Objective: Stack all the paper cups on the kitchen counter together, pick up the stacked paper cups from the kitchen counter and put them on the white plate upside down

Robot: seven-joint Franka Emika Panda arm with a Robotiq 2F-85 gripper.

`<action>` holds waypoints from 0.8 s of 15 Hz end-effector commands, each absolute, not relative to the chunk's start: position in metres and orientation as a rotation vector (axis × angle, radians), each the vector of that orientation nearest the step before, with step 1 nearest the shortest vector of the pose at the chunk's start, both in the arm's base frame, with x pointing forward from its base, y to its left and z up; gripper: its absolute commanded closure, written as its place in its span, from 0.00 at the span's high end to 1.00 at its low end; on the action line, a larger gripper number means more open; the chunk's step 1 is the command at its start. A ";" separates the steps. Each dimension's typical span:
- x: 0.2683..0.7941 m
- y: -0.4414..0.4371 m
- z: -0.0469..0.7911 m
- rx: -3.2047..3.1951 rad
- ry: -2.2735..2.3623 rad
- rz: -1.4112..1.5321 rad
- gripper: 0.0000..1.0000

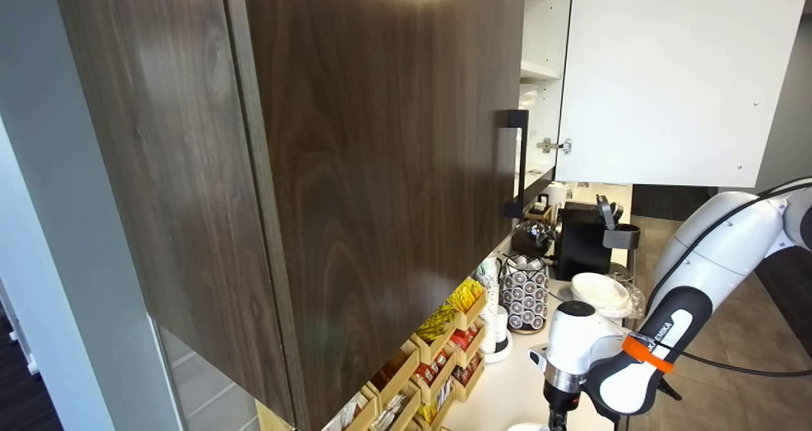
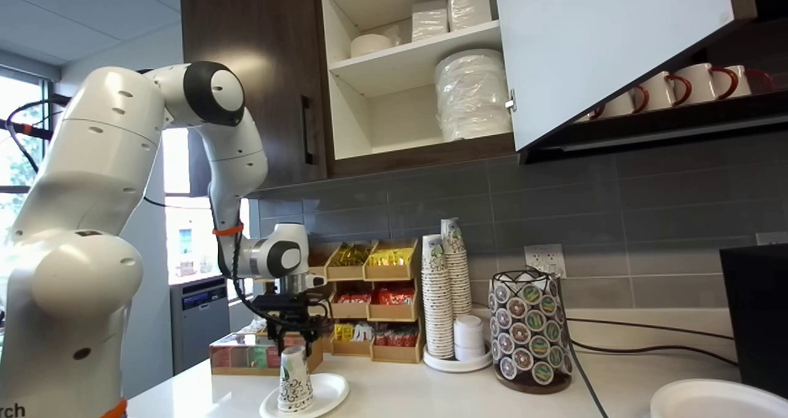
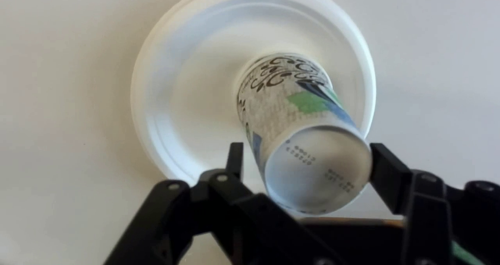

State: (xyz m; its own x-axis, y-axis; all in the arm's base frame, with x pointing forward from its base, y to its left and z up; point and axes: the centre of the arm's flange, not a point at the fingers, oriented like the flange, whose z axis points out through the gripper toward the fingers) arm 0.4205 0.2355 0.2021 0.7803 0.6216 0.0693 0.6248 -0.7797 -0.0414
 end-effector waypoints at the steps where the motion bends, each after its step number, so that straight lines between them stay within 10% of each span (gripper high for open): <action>1: 0.421 0.234 0.211 -2.901 -0.993 -0.107 1.00; 12: 0.403 0.149 0.300 -3.018 -0.349 -0.263 1.00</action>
